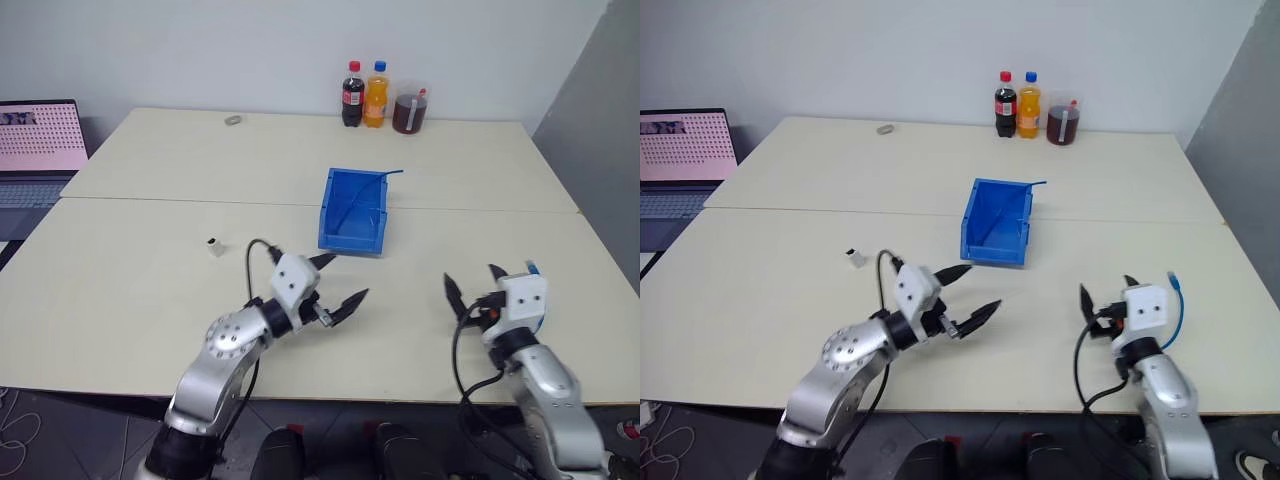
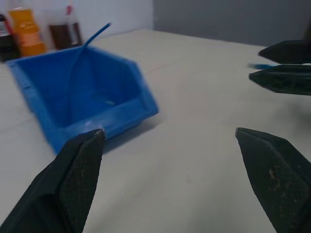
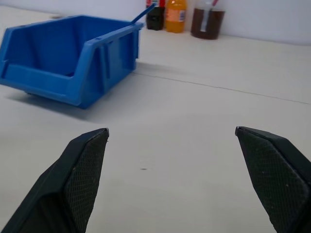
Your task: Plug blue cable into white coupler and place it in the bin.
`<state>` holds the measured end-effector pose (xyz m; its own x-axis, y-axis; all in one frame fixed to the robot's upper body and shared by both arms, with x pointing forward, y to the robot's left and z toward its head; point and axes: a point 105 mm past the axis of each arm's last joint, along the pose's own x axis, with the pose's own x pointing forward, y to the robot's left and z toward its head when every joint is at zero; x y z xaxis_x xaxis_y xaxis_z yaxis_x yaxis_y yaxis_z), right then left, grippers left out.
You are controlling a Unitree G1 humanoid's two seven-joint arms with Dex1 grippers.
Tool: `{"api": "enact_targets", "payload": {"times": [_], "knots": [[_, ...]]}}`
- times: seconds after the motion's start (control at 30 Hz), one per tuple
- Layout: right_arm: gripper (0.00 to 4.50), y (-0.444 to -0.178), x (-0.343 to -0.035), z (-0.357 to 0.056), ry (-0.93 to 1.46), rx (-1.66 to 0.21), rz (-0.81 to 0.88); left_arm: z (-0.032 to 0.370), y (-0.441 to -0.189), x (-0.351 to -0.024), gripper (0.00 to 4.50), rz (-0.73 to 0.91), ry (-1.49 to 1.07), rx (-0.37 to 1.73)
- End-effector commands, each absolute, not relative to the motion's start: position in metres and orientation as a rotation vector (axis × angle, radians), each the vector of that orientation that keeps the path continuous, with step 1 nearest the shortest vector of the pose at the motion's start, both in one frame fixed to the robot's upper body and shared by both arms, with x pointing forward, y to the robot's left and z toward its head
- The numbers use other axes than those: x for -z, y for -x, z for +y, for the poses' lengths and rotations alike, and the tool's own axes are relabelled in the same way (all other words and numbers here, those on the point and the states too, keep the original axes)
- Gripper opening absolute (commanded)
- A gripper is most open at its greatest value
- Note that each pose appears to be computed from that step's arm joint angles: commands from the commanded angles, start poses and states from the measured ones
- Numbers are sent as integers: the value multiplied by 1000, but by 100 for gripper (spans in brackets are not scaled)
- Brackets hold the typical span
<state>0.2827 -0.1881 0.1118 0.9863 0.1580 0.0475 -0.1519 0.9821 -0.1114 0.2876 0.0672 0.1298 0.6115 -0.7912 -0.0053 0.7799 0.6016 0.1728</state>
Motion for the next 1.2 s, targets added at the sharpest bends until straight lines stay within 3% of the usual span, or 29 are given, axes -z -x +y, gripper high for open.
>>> {"api": "enact_targets", "payload": {"times": [0.03, 0.13, 0.33, 0.63, 0.77, 1.2], "knots": [[444, -278, -138, -235, 109, 3, -52, 36, -272, -146, 450, -43, -215, 1204], [444, -283, -139, -274, 124, 93, 72, 26, -264, -156, 450, 1, -237, 1388], [444, -294, -114, -315, 82, 158, 305, 21, -267, -160, 450, 24, -246, 1460], [444, -313, -98, -334, -2, 136, 434, 17, -264, -156, 450, 27, -285, 1507], [383, -315, -98, -336, -42, 112, 435, 21, -265, -155, 450, 28, -286, 1499], [47, -312, -105, -325, -49, 7, 414, 23, -264, -150, 450, 34, -271, 1498]]}}
